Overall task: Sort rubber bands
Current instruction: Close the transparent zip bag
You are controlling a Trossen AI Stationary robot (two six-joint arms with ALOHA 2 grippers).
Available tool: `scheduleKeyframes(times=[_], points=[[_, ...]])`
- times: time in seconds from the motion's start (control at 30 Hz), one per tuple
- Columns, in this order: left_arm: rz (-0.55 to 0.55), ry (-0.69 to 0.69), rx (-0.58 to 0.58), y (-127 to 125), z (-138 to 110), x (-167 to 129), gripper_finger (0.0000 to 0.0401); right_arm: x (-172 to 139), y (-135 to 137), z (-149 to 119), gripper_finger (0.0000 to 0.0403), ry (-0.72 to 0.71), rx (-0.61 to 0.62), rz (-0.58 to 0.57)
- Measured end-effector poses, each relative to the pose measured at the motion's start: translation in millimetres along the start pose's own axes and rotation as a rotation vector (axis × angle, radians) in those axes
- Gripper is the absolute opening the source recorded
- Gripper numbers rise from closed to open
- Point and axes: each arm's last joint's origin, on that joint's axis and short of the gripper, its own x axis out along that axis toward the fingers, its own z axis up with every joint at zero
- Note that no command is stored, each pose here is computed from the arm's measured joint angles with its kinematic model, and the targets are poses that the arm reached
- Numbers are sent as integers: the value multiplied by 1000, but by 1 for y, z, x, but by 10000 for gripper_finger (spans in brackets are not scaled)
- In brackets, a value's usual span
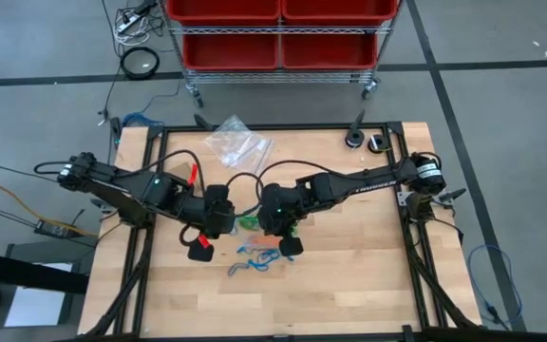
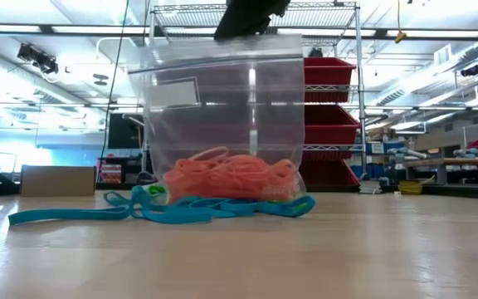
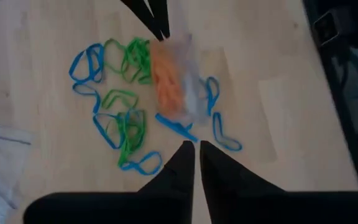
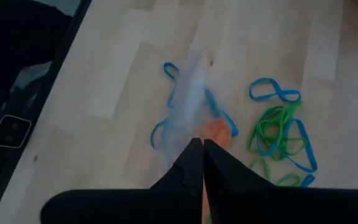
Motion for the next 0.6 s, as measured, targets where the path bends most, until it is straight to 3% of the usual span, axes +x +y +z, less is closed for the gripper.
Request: scheduleKeyframes(times=[0.1, 0.27, 0.43, 0.6], points=[[4, -14, 9, 0, 0, 7, 58, 0, -1, -2, 7, 21, 4, -18], [-78, 14, 60, -12, -13, 36, 103, 0, -1, -7, 9, 76, 9, -21], [-28, 117, 100, -34, -64, 97, 147, 9, 17, -30, 10, 249, -46, -6], [43, 56, 33, -44, -120, 150, 157, 28, 45, -68, 5, 399, -97, 11]])
